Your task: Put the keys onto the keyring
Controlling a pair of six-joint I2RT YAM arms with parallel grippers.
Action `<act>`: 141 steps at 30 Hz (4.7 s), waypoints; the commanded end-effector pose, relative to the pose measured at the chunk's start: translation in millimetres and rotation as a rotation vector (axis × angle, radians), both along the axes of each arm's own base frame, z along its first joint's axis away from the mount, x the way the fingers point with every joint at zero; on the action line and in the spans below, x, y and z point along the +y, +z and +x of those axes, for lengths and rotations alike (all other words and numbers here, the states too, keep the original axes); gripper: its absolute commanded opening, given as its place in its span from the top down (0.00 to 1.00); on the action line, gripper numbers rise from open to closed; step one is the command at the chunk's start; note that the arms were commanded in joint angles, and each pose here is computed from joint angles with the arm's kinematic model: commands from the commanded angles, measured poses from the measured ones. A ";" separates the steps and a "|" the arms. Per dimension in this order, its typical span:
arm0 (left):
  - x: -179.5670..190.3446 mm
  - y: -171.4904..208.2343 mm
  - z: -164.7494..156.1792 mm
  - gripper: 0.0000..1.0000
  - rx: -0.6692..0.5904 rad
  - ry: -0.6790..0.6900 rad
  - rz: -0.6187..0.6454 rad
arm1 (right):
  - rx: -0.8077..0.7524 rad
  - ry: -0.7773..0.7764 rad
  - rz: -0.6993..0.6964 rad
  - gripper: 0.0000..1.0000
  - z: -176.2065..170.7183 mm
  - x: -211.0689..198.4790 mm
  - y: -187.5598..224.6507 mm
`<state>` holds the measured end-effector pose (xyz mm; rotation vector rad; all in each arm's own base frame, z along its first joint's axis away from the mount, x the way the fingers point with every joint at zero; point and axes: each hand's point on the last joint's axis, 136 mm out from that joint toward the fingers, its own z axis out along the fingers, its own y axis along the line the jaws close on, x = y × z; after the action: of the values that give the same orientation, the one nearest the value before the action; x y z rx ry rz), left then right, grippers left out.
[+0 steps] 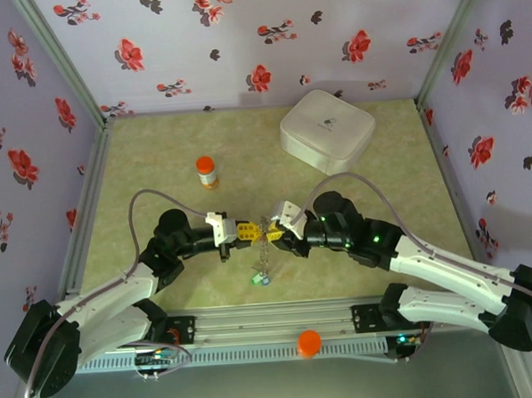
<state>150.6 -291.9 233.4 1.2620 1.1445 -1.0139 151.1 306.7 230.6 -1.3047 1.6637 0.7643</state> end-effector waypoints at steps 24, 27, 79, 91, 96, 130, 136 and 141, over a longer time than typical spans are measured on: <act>-0.9 14.6 -4.0 1.00 -0.047 -0.023 -0.050 | 0.002 0.007 -0.048 0.68 -9.7 -7.3 -32.8; -1.0 14.3 -3.8 1.00 -0.049 -0.023 -0.049 | 0.006 0.027 -0.022 0.65 -11.9 0.4 -32.9; 8.1 11.8 18.9 0.59 -0.082 0.141 -0.020 | -0.174 -0.133 0.030 1.00 18.6 -7.3 19.7; 140.8 110.1 82.2 0.36 -0.308 1.018 -0.224 | -0.217 -0.055 0.027 1.00 23.7 41.1 30.9; 210.5 128.1 89.7 0.41 -0.312 1.382 -0.260 | -0.108 0.019 0.168 1.00 7.5 95.3 51.2; 241.6 43.7 123.8 0.35 -0.167 1.618 0.023 | -0.358 -0.137 -1.016 1.00 52.1 -51.6 -169.6; 250.9 30.6 127.4 0.35 -0.131 1.653 0.012 | -0.343 -0.133 -1.120 1.00 56.2 -71.4 -183.1; 259.6 16.9 135.5 0.33 -0.081 1.676 0.023 | -0.308 -0.132 -1.155 0.84 55.0 -85.2 -187.8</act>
<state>283.4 -39.0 249.6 0.1097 1.5746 0.3609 205.9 239.1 45.6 -1.8479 1.9169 -0.5219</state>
